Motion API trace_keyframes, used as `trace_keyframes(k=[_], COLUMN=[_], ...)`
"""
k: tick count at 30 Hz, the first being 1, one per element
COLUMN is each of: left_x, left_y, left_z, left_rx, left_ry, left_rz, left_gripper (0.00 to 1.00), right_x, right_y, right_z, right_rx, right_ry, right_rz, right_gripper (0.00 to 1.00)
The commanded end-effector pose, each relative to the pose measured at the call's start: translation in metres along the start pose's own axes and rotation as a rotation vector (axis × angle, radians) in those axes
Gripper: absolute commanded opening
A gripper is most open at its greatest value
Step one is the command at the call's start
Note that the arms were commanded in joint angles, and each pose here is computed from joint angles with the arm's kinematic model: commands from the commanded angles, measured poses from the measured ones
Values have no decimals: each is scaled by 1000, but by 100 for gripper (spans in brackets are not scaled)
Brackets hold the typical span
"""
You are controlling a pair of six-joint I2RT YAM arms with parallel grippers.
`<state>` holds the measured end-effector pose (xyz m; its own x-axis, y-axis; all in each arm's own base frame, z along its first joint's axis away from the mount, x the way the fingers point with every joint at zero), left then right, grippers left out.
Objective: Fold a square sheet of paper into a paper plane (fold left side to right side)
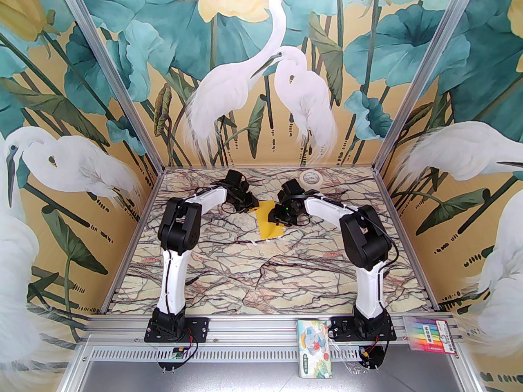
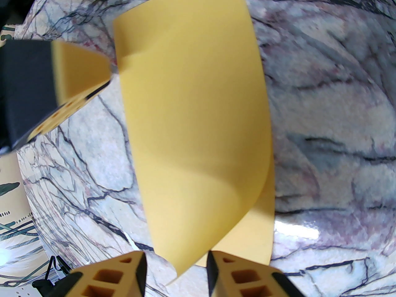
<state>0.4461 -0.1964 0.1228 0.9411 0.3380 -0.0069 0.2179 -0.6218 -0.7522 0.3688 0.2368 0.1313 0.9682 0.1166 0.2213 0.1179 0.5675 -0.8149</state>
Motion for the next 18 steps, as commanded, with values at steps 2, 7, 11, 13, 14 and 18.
trace_keyframes(k=[2,7,11,13,14,18], left_x=[-17,-33,-46,-52,-54,-66], left_y=[-24,-29,-31,-32,-32,-32], left_z=[-9,-1,6,10,12,15], left_rx=[-51,-78,-86,-100,-103,-113], left_ry=[0,-21,-40,-45,-50,-52], left_rz=[-8,4,7,11,11,22], left_gripper=[21,22,24,24,24,24], right_x=[-3,-4,-3,-3,-2,-1], right_y=[7,10,13,13,13,13], right_z=[0,0,1,1,2,-1], right_rx=[19,54,98,113,117,118], right_ry=[15,33,53,59,58,76], right_rz=[13,7,-2,-7,-10,-15], right_gripper=[43,49,50,52,53,44])
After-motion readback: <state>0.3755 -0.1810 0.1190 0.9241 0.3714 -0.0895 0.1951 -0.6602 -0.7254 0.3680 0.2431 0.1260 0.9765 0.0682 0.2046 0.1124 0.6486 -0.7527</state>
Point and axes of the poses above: each hand's point on the last joint's axis, 136 mm out from that joint toward the fingers, its own y axis out along the fingers, its own z axis along the line the jaws close on, x = y × z, the point moved 9 cm from there along -y, back along the fingers, and after that the axes turned 10 degrees about -y, right-handed, at the moved point
